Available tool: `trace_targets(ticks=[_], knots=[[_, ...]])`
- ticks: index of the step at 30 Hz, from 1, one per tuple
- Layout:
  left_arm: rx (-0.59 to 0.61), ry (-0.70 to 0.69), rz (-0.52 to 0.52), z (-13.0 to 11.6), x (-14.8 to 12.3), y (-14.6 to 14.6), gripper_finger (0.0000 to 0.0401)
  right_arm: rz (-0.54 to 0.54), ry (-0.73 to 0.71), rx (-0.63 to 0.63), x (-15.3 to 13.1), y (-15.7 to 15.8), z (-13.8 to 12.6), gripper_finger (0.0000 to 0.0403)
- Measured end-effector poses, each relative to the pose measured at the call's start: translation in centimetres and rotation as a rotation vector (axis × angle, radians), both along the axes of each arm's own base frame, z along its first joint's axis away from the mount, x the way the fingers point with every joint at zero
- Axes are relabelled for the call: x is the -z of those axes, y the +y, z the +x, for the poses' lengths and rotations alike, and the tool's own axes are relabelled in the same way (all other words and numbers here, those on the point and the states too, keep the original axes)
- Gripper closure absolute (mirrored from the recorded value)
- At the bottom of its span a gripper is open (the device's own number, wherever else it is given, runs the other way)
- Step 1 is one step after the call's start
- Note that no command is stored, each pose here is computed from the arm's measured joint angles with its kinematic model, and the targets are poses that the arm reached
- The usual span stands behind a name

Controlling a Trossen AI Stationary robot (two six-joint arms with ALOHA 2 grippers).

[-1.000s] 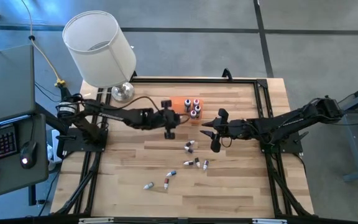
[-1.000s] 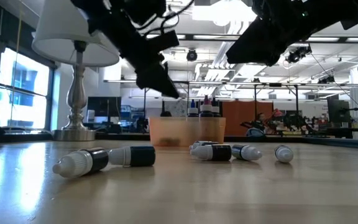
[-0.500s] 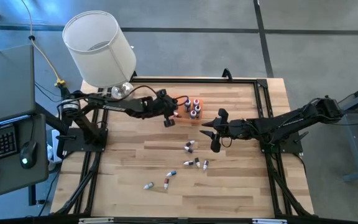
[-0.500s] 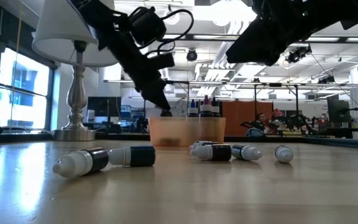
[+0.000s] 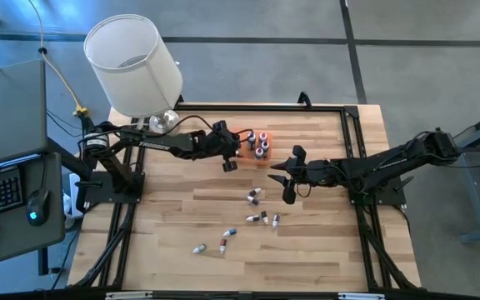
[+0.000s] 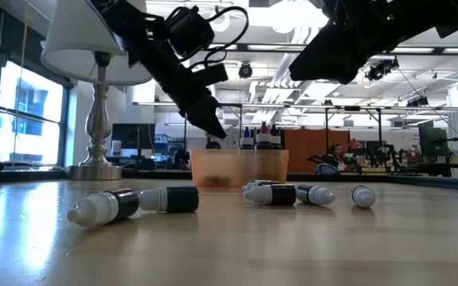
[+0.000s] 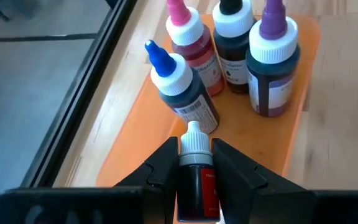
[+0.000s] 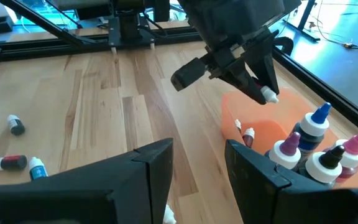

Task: Pick & Place food coloring
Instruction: Put the small red food coloring bottle into the bin

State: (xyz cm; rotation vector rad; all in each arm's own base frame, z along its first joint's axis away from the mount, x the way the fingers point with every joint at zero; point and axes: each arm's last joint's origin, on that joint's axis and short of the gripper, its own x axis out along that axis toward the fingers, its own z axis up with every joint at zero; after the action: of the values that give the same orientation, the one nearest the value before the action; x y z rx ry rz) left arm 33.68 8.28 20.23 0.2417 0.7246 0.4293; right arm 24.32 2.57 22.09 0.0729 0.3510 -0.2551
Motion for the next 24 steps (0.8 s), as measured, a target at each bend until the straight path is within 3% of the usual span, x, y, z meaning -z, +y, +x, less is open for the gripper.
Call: trace_targets(ticks=[5,10,16,24], knots=[[0.003,-0.004,-0.015,0.0,0.0,0.0,0.0320,0.000,0.000,0.000,0.0,0.0,0.0,0.0263],[0.013,0.076,-0.043,0.5,2.5,0.0,0.0320,0.001,0.000,0.000,0.0,0.0,0.0,0.0263],[-0.017,0.084,-0.018,0.8,3.1,0.3,0.0317,0.004,0.000,-0.001,0.0,0.0,0.0,0.0263],[-0.004,0.042,-0.018,1.1,2.8,0.3,0.0245,0.003,0.004,-0.004,0.0,0.0,0.0,0.0263]])
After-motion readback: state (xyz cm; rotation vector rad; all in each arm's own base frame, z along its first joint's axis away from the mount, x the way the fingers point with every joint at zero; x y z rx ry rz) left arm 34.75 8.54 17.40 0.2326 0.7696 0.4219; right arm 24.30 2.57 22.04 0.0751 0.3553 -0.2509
